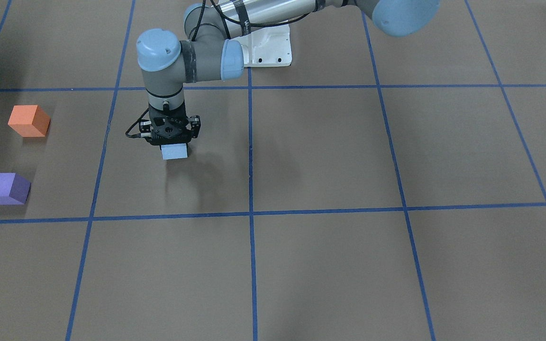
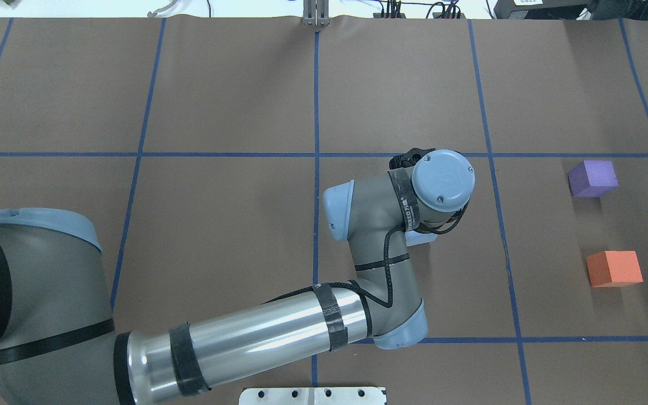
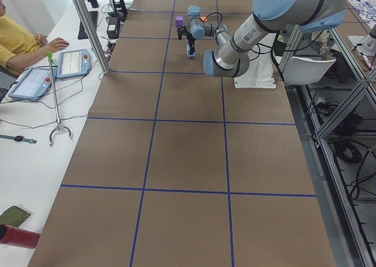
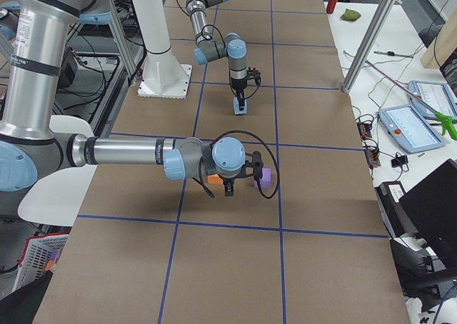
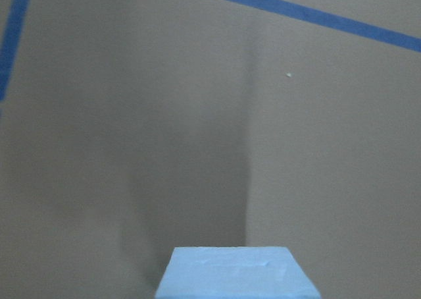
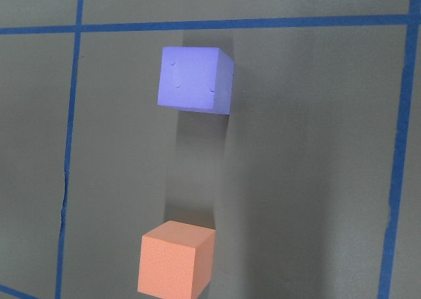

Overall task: Place blue block between orange and purple blocks
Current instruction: 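Carry the light blue cube with the left gripper toward the table center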

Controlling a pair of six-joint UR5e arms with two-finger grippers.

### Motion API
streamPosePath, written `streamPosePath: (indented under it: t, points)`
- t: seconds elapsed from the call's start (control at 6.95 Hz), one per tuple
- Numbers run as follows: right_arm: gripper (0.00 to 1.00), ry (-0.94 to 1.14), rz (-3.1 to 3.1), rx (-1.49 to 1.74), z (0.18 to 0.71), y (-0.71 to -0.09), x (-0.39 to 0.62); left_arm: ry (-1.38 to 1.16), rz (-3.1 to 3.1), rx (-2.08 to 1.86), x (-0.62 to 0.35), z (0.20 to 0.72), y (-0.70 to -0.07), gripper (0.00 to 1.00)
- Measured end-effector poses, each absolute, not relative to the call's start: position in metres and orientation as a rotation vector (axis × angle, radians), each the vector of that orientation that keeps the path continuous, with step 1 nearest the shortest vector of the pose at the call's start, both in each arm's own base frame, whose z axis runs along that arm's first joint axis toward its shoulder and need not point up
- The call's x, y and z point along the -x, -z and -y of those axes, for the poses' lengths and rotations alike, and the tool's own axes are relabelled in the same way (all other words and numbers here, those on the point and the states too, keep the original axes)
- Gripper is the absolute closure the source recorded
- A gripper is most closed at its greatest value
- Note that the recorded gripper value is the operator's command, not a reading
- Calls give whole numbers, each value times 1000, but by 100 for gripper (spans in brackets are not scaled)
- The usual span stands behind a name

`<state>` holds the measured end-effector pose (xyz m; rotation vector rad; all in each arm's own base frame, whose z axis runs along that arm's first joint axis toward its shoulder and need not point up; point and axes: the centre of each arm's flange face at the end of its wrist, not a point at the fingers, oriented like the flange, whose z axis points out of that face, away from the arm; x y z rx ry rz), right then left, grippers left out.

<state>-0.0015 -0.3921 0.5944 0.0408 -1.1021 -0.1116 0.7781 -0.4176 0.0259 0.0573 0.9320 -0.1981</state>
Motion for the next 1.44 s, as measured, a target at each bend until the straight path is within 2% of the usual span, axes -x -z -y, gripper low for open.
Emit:
streamPosePath:
  t: [0.29, 0.72, 1.15, 1.44]
  points:
    - [0, 141, 1108, -51, 395, -587, 13, 179, -920, -83, -788, 416, -19, 1]
    - [0, 101, 1124, -47, 398, -565, 43, 173, -927, -90, -786, 417, -12, 0]
    - [0, 59, 1130, -44, 426, -525, 83, 184, -945, -97, -735, 413, 31, 0]
    - [0, -8, 1126, -11, 457, -475, 133, 203, -956, -104, -685, 417, -4, 0]
